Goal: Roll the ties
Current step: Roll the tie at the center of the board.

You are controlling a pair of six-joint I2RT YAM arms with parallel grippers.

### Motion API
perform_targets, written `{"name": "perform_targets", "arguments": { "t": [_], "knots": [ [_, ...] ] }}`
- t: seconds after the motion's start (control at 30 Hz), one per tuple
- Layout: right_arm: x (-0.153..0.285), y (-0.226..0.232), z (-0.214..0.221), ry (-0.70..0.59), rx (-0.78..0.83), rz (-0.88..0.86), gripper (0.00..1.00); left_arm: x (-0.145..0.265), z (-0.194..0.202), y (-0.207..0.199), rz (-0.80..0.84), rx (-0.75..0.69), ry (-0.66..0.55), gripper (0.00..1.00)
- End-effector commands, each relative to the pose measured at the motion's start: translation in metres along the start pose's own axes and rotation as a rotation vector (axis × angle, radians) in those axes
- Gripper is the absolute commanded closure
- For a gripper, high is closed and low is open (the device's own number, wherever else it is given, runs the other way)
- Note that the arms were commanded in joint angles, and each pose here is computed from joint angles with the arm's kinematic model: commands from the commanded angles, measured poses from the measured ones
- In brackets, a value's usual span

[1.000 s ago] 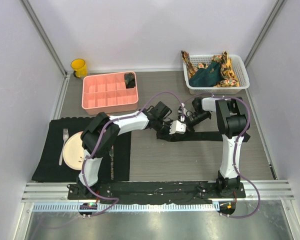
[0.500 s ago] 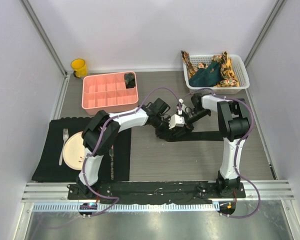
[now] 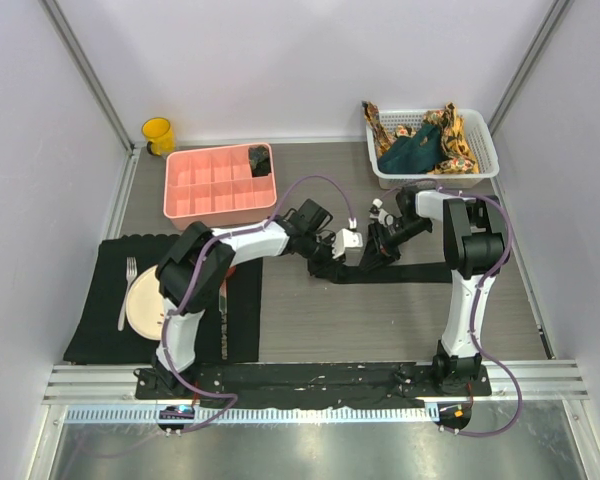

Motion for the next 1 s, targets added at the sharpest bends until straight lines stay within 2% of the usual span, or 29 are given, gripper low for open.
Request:
{"name": "perform_targets", "arguments": {
  "t": [0.0,0.17,0.37,0.6,0.8,0.83,0.97],
  "knots": [
    [-0.013,-0.026,-0.005,-0.005,0.003,0.183,0.75,0.02,0.003,0.003,-0.101,0.031,-0.075,0.99],
    [-0.012,-0.032,-0.005,-0.008,0.022,0.221,0.76,0.027,0.004,0.004,-0.14,0.016,-0.133,0.99],
    [-0.008,-0.03,-0.004,-0.007,0.087,0.231,0.78,0.013,0.027,0.004,-0.094,0.082,-0.029,1.0],
    [0.017,0.017,-0.009,-0.059,0.228,0.106,0.73,0.011,0.035,-0.009,-0.028,-0.017,0.01,1.0],
    [0.02,0.045,0.006,0.019,0.124,-0.07,0.6,0.002,0.032,-0.015,-0.025,-0.056,0.118,0.99],
    [0.017,0.049,0.01,0.036,0.078,-0.102,0.6,0.001,0.032,-0.016,-0.034,-0.063,0.138,0.98],
    [-0.006,0.052,0.018,0.061,0.076,-0.112,0.6,0.0,0.033,-0.016,-0.027,-0.044,0.192,0.94]
  ]
}}
Point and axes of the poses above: each gripper's point midway between its finger pads, its own x axis back along the fingers, its own y axis along the line the jaws close on, z = x × y, the point moved 9 cm from there along x, back along the fingers, and after that the axes turned 13 degrees about -x, right-handed, at the moved point
